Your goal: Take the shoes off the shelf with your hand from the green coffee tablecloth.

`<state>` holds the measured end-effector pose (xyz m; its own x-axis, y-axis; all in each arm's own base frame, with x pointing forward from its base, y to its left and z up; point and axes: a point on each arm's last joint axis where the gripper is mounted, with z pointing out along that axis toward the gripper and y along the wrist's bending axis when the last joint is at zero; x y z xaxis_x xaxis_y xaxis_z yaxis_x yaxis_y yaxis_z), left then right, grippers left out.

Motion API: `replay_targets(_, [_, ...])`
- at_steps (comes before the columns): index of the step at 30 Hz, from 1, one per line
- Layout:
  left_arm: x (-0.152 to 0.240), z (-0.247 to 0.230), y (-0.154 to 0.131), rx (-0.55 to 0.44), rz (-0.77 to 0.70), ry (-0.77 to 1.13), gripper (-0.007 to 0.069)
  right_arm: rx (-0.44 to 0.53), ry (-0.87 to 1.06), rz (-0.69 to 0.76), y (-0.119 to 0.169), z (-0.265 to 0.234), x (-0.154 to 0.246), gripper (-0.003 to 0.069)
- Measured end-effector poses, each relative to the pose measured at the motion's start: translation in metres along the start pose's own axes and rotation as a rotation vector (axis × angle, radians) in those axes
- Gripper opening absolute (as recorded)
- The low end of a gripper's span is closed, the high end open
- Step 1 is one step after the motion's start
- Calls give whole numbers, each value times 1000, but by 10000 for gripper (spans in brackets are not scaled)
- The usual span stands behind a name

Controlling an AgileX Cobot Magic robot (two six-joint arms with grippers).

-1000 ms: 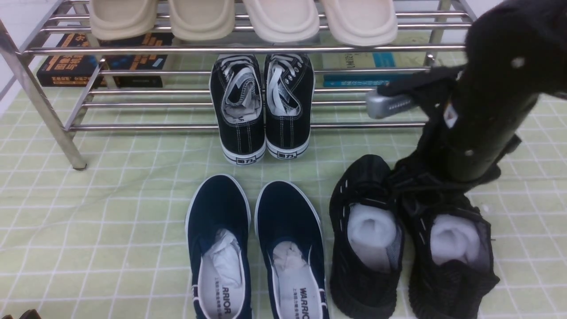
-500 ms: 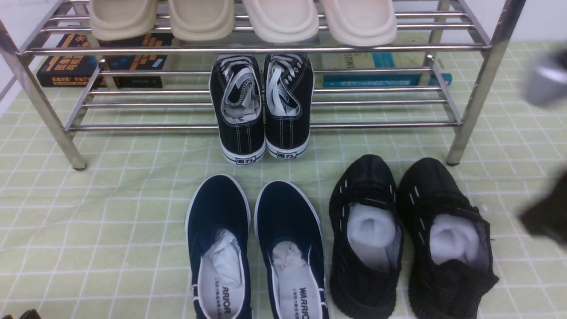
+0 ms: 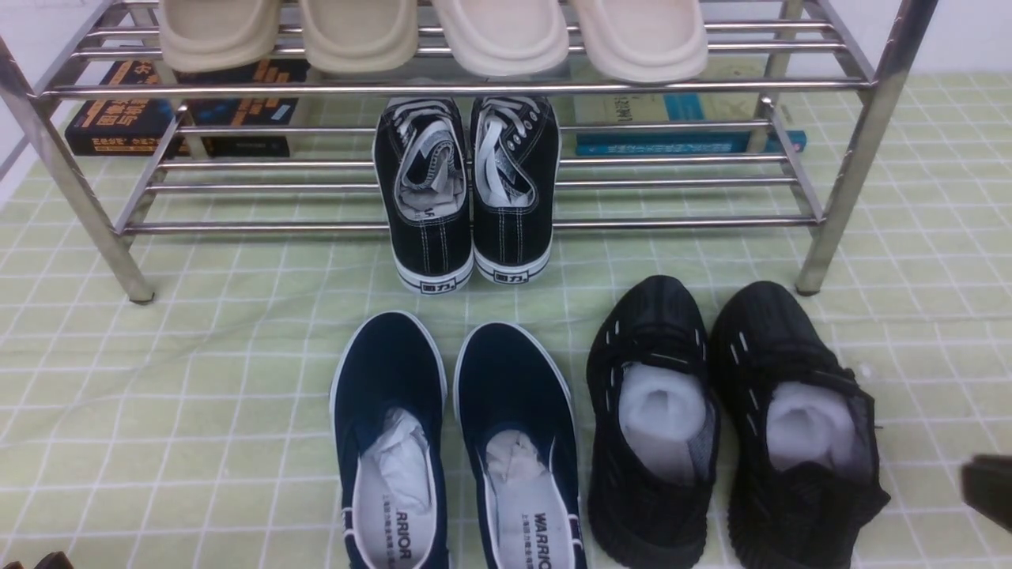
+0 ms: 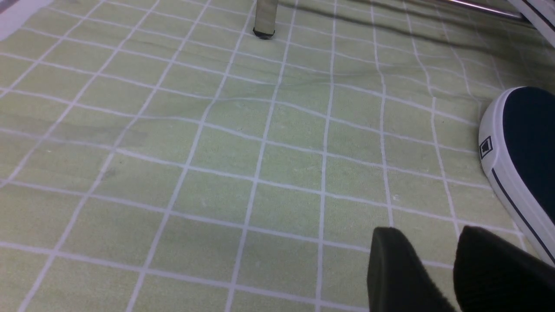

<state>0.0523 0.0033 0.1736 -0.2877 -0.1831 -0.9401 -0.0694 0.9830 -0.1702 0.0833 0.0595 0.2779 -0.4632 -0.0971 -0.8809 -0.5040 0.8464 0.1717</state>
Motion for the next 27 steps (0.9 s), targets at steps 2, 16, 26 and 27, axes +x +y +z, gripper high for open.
replay_targets(2, [0,0,0,0,0,0,240,-6,-40,0,-1,5,4,46])
replay_targets(16, [0,0,0,0,0,0,240,-11,-76,1,-2,8,8,46])
replay_targets(26, [0,0,0,0,0,0,240,-11,-78,-1,-2,8,8,48])
replay_targets(27, [0,0,0,0,0,0,240,-10,-78,-3,-2,8,8,48])
